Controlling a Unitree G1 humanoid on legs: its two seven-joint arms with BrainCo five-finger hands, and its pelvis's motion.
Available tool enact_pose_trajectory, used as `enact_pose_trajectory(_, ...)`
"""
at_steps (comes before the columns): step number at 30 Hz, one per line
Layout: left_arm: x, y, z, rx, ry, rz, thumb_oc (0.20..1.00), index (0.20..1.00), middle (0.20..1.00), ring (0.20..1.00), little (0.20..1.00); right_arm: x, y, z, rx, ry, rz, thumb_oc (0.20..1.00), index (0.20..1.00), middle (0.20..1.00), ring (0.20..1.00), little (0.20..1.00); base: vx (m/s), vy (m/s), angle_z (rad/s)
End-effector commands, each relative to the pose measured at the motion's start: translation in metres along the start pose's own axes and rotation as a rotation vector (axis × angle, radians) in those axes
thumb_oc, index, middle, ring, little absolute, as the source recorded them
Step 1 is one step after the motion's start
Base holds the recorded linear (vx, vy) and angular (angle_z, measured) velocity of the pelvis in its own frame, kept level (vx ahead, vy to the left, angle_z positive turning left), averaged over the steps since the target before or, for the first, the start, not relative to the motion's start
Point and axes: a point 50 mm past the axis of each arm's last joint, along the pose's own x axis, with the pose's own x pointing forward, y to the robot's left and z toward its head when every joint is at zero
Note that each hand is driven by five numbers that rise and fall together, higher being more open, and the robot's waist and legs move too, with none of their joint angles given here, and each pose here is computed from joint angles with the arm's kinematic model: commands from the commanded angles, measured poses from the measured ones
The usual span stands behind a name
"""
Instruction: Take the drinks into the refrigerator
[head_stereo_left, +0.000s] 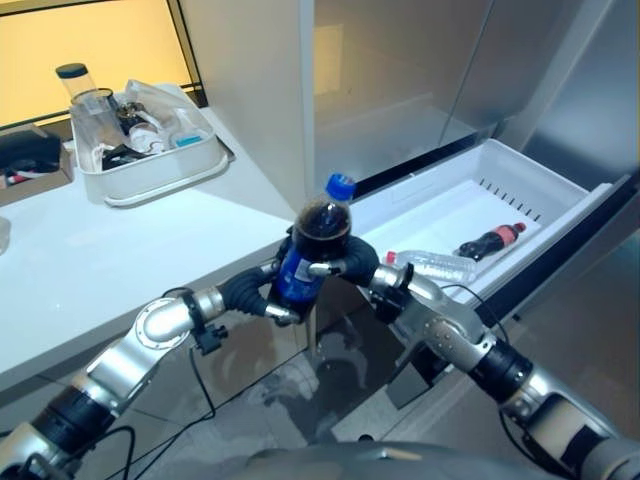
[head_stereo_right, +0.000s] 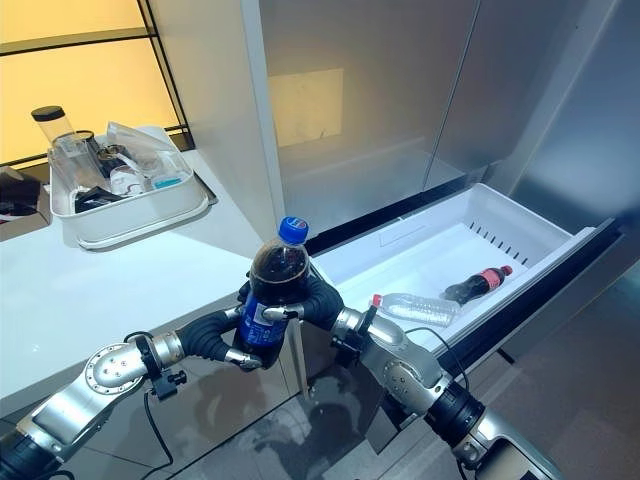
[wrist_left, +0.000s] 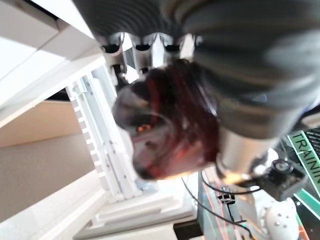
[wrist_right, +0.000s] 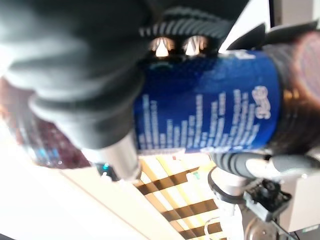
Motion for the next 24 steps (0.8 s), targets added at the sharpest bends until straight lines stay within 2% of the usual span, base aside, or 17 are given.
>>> enact_pose_trajectory(1, 0.015, 0.022, 0.044, 0.057, -0.246, 0.08, 1.0, 1.0, 1.0, 1.0, 1.0, 0.037, 0.053, 0.021, 0.089, -0.14, 0.298, 0.2, 0.2, 0.2, 0.2, 0.2, 0.0, 0.0, 0.0)
enact_pose_trajectory(11, -0.001, 0.018, 0.027, -0.068, -0.203, 0.127, 1.0, 1.0, 1.0, 1.0, 1.0, 0.014, 0.023, 0.043, 0.005, -0.226, 0.14, 0.2, 0.2, 0.2, 0.2, 0.2, 0.0, 0.0, 0.0)
enact_pose_trajectory(19, -0.01, 0.01, 0.01, -0.151, -0.148, 0.14, 1.0, 1.0, 1.0, 1.0, 1.0, 0.001, 0.013, 0.052, -0.048, -0.245, 0.085, 0.2, 0.2, 0.2, 0.2, 0.2, 0.0, 0.0, 0.0)
enact_pose_trajectory(24, -0.02, 0.006, -0.002, -0.21, -0.105, 0.173, 1.0, 1.0, 1.0, 1.0, 1.0, -0.019, -0.008, 0.076, -0.185, -0.279, -0.033, 0.2, 0.2, 0.2, 0.2, 0.2, 0.0, 0.002, 0.01)
